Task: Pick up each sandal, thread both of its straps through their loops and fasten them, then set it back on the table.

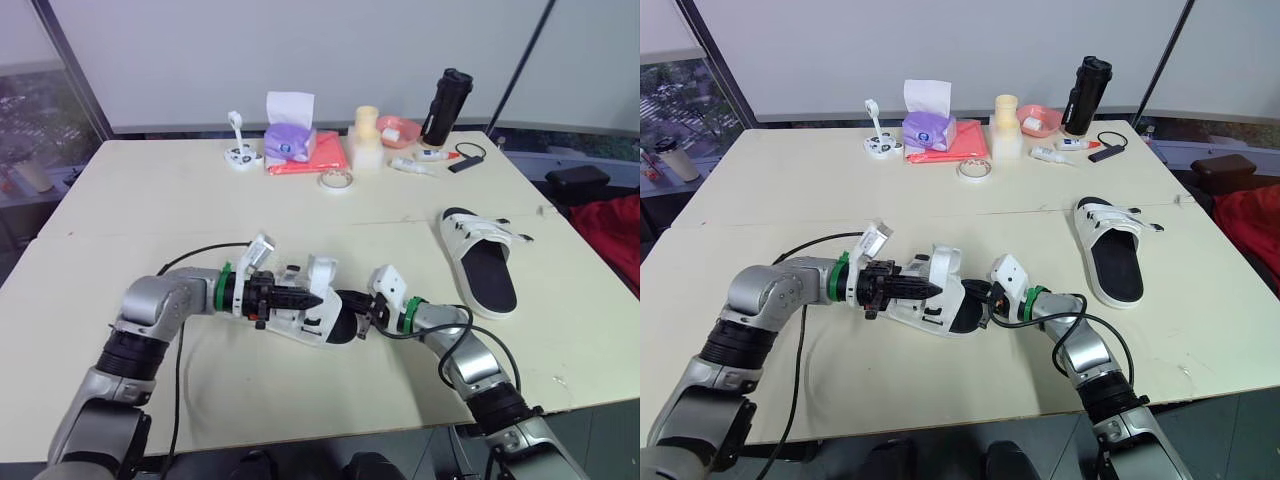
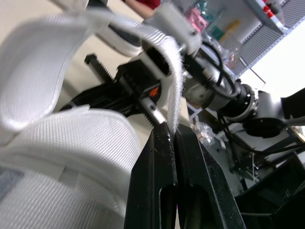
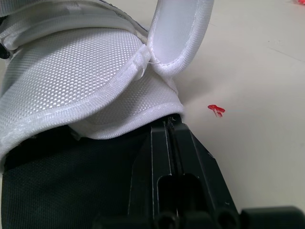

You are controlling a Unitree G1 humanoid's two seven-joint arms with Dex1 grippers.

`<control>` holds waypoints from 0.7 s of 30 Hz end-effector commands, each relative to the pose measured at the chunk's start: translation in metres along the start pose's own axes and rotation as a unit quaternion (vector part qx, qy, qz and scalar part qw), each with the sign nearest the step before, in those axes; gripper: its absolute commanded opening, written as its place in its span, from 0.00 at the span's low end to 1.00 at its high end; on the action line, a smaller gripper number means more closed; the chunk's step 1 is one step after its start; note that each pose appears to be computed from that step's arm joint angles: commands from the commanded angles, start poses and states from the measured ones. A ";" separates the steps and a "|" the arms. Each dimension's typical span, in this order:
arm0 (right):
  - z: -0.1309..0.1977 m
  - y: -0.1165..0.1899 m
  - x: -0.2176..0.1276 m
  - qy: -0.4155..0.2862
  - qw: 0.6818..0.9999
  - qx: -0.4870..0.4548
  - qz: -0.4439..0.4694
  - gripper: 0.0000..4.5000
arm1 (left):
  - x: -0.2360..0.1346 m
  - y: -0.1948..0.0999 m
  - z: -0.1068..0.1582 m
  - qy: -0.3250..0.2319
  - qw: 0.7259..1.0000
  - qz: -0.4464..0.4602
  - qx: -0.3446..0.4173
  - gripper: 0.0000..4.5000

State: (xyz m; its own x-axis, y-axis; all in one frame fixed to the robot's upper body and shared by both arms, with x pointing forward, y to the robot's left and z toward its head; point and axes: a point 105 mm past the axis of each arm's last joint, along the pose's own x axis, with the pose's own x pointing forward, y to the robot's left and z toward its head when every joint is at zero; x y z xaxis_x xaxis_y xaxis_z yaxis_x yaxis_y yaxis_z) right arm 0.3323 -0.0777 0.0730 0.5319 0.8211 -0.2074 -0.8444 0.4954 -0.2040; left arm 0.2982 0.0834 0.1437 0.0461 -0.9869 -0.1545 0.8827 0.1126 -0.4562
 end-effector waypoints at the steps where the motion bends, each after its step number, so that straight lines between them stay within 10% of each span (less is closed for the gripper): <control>1: -0.078 0.022 -0.014 0.140 0.987 0.080 0.003 0.00 | 0.001 -0.004 0.003 -0.002 1.000 -0.008 0.016 0.01; 21: -0.078 0.024 -0.011 0.139 0.987 0.080 0.004 0.00 | 0.002 -0.007 -0.005 0.011 1.000 -0.008 0.005 0.01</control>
State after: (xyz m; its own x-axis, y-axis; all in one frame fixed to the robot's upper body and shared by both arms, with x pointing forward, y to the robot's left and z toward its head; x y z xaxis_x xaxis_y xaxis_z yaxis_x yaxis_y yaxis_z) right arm 0.3322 -0.0773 0.0729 0.5354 0.8194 -0.2045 -0.8421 0.4995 -0.2034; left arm 0.2900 0.0825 0.1368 0.0240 -0.9852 -0.1699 0.8657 0.1054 -0.4892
